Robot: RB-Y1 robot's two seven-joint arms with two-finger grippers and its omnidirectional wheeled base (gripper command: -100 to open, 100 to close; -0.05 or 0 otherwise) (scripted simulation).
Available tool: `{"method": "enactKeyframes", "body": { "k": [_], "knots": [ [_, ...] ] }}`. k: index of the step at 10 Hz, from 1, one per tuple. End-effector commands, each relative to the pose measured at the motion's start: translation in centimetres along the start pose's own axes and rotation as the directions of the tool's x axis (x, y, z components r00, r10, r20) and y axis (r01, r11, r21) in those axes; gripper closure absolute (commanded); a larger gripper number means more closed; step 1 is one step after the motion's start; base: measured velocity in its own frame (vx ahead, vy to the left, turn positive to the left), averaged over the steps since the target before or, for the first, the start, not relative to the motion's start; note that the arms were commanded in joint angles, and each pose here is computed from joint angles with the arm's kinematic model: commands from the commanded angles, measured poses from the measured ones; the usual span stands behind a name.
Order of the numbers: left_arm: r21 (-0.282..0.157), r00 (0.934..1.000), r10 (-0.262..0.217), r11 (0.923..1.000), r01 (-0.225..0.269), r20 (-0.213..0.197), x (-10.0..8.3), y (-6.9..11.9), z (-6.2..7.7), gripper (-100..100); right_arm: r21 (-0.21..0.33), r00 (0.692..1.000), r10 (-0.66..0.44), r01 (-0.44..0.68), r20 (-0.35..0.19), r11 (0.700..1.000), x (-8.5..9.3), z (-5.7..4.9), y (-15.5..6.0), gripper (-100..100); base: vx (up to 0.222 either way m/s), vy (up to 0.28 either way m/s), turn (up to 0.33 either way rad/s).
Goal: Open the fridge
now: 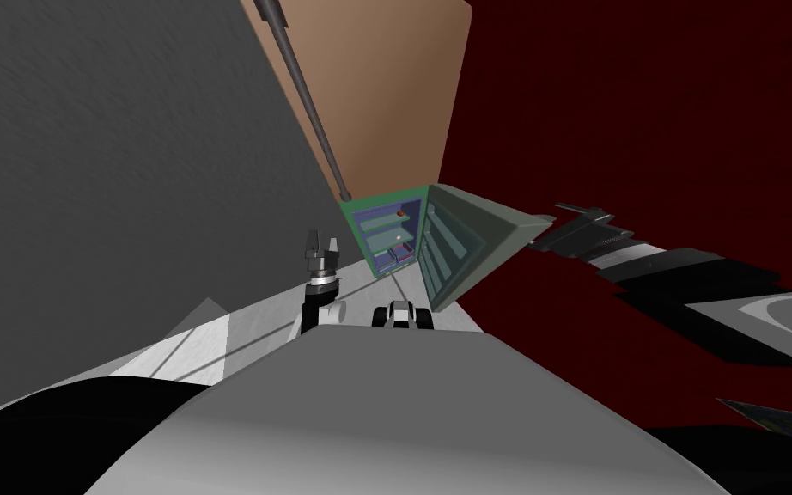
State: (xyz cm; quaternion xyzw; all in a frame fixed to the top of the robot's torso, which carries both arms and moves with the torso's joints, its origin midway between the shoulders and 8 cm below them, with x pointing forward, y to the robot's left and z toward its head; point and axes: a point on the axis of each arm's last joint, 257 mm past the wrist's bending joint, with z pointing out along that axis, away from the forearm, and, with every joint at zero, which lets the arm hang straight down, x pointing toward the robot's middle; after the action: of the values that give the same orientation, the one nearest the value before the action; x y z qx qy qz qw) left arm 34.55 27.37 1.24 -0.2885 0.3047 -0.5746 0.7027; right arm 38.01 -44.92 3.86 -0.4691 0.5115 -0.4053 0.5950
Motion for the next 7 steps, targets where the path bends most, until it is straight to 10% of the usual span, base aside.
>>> {"method": "enactKeyframes", "body": {
  "k": [1, 5, 6, 7],
  "knots": [
    [0.000, 1.0000, 0.000, 1.0000, 0.000, 0.000, 0.0, 0.0, 0.0, 0, -0.004, 1.000, 0.006, -0.006, 0.030, 1.000, -1.0, 0.5, -2.1, -100, 0.038, 0.065, -0.111],
    [0.000, 1.0000, 0.000, 1.0000, 0.000, 0.000, 0.0, 0.0, 0.0, 0, -0.033, 0.999, 0.016, -0.015, 0.044, 0.999, -1.5, 0.7, -2.0, -100, 0.014, 0.025, -0.065],
    [0.000, 1.0000, 0.000, 1.0000, 0.000, 0.000, 0.0, 0.0, 0.0, 0, -0.036, 0.999, 0.020, -0.018, 0.042, 0.999, -1.4, 0.7, -1.8, 0, 0.000, -0.005, -0.004],
    [0.000, 1.0000, 0.000, 1.0000, 0.000, 0.000, 0.0, 0.0, 0.0, 0, -0.041, 0.999, 0.021, -0.020, 0.041, 0.999, -1.3, 0.7, -1.6, 0, 0.000, 0.000, 0.000]
  ]
}}
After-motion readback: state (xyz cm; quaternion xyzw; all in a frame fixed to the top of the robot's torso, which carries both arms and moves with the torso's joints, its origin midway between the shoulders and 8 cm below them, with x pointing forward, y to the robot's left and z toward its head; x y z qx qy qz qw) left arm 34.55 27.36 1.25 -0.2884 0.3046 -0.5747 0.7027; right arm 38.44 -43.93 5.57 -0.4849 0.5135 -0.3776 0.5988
